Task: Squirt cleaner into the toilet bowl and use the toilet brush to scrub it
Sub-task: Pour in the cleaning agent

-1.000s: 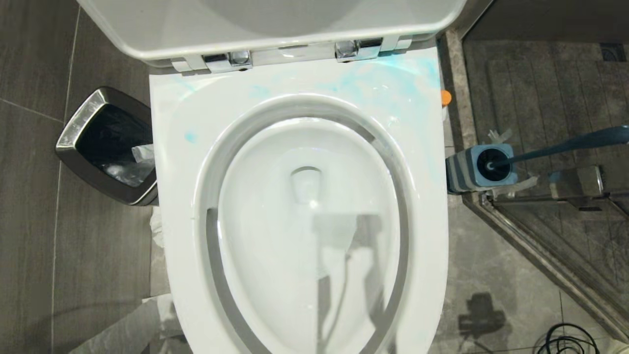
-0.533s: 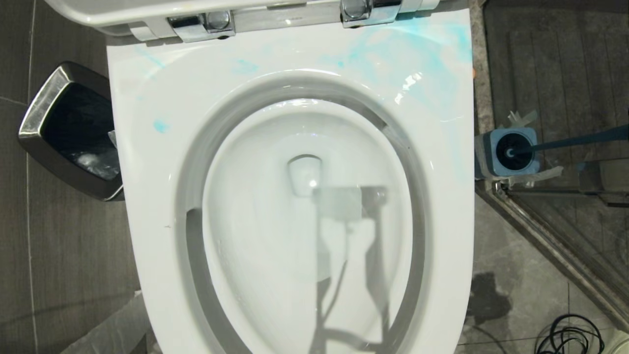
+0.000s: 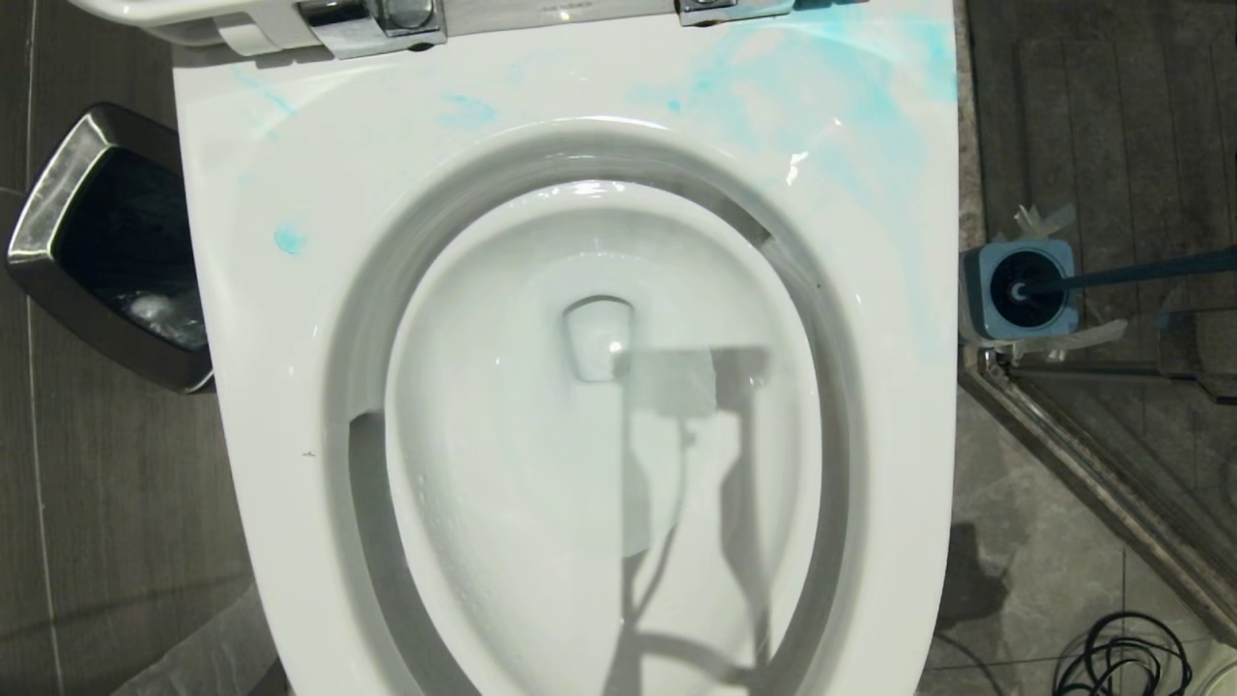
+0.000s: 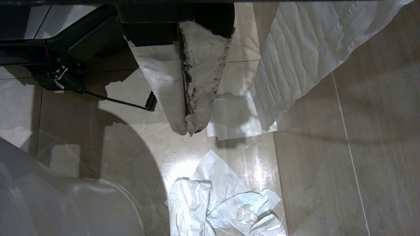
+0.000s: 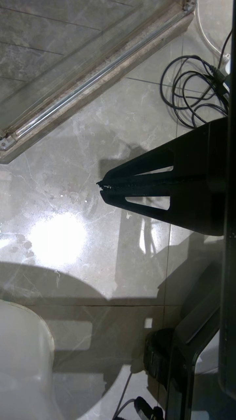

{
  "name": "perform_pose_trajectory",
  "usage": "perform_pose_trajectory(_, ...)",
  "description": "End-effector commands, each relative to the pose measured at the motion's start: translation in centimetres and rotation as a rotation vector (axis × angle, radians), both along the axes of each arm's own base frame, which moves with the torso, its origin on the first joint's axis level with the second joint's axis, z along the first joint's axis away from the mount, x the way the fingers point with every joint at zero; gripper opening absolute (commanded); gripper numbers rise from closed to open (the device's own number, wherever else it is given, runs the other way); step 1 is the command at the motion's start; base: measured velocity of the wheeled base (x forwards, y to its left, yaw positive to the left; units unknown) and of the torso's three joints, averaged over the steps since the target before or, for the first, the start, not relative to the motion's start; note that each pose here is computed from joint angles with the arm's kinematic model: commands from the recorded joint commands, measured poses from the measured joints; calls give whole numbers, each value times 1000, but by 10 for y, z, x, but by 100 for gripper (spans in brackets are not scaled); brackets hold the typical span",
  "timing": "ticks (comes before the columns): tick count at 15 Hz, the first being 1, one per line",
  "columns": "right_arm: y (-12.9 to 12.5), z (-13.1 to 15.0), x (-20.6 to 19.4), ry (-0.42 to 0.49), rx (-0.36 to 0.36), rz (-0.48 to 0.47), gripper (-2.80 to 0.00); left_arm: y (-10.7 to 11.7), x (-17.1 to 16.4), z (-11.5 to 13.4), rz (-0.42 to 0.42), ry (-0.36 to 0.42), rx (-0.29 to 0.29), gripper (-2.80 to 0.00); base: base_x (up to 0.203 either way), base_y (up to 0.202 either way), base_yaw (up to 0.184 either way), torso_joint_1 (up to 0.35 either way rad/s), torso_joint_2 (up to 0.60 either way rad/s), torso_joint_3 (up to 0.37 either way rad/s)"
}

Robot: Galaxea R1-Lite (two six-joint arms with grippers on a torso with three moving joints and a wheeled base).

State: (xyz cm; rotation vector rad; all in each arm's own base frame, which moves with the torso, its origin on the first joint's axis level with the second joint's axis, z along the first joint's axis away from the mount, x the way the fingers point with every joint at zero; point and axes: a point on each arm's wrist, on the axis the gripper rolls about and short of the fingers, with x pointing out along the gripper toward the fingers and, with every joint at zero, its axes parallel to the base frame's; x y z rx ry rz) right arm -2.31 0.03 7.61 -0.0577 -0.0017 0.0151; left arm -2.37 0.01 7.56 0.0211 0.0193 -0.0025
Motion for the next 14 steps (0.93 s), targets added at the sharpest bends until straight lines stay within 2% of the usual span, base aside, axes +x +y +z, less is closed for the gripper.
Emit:
perform_pose_trajectory(1,0,0,0,1,1,5,-280,0,0,0,-1,0,-3,-280,0,0,0,0,0,0)
perform_pose_trajectory(5,0,1,0,13,1,-11,-280,0,1,1,2,-21,-15,-280,0,0,0,0,0,0)
perform_pose_trajectory(8,0,5,-5,140,-15,-16,-280,0,1,1,2,-21,-15,-280,0,0,0,0,0,0)
perform_pose_trajectory(10,-1,23,-1,233,-19,-32,-280,0,1,1,2,-21,-15,-280,0,0,0,0,0,0)
perform_pose_trajectory(12,-1,53,22,385,18,-40,-280,0,1,1,2,-21,-15,-280,0,0,0,0,0,0)
perform_pose_trajectory(14,-1,76,62,500,43,-41,-280,0,1,1,2,-21,-15,-280,0,0,0,0,0,0)
